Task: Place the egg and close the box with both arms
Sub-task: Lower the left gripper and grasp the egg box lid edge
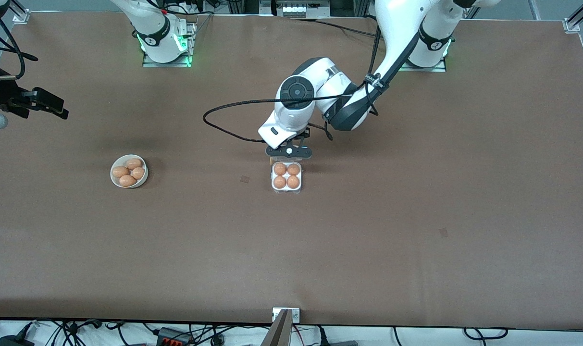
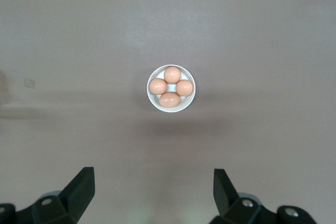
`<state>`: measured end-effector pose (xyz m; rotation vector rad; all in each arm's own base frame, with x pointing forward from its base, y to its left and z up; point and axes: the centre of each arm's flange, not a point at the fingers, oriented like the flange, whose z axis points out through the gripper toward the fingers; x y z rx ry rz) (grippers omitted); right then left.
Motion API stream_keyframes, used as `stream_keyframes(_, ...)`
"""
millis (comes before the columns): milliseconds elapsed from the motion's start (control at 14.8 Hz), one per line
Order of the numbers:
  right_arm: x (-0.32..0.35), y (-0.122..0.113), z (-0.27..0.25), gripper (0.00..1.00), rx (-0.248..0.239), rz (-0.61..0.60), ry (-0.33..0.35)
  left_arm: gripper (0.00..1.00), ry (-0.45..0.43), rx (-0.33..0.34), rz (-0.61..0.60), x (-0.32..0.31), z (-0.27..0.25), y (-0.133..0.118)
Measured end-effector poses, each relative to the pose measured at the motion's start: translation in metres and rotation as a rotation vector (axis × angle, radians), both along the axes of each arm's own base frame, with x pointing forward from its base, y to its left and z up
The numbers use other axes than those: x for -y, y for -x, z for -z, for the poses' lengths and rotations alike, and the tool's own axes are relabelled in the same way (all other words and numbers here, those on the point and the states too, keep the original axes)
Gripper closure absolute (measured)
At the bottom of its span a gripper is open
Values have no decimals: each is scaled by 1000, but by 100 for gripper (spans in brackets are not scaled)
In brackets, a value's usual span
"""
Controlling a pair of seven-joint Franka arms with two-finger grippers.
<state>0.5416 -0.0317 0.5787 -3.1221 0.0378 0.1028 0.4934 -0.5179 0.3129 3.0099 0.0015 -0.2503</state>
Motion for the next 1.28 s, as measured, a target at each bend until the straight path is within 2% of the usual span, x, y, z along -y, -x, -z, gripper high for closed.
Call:
stream_keyframes(540, 2, 0, 1, 0, -1, 4, 0, 100, -10, 8, 5, 0, 10, -1)
stream_keyframes(1282, 9, -1, 3, 0, -6, 17, 0, 100, 11, 59, -50, -11, 5, -40)
